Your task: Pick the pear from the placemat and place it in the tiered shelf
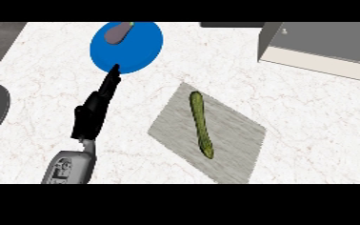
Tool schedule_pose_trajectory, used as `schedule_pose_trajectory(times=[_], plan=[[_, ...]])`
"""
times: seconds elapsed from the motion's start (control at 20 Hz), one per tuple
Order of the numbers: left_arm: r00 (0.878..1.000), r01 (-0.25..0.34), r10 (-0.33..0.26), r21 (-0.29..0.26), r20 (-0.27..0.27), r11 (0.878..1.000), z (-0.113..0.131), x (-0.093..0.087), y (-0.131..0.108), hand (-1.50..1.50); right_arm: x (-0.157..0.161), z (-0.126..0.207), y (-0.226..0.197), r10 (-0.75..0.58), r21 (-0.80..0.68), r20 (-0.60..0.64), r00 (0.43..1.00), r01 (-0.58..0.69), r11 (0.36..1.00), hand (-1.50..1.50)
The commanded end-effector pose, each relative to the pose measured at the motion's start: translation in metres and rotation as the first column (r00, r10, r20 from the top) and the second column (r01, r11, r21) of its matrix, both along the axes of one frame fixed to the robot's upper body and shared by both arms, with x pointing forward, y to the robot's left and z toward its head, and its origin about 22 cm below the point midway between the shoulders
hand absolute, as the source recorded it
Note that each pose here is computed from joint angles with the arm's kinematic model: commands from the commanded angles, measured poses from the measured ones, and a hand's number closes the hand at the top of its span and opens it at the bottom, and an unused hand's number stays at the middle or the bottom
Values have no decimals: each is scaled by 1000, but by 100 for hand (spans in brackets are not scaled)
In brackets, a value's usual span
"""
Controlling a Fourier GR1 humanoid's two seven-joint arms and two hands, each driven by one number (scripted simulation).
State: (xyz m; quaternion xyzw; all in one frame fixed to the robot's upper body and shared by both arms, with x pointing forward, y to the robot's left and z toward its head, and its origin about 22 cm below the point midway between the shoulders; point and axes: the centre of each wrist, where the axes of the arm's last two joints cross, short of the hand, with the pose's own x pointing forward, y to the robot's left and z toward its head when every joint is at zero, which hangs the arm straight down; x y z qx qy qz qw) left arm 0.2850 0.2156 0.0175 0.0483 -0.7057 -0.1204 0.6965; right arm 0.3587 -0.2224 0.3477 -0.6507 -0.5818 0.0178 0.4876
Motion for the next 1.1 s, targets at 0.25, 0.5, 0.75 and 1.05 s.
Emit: schedule_pose_trajectory(times=[0.25, 0.5, 0.75, 1.05], plan=[[1000, -13, 13, 16, 19, 1000, 3, -2, 5, 0, 30, -19, -27, -57, -102, 5, 998, 57, 993, 150], [1000, 1, -1, -8, 18, 1000, 11, -1, 3, 0, 57, -43, -50, 0, -175, 36, 999, 6, 985, 150], [1000, 5, -5, -12, 7, 1000, -4, -8, -1, 0, 53, -32, -54, 59, 51, 239, 969, -73, 996, 150], [1000, 19, -19, -9, 4, 1000, -14, -4, -3, 0, 64, -63, -107, 60, 61, 265, 962, -78, 995, 150]])
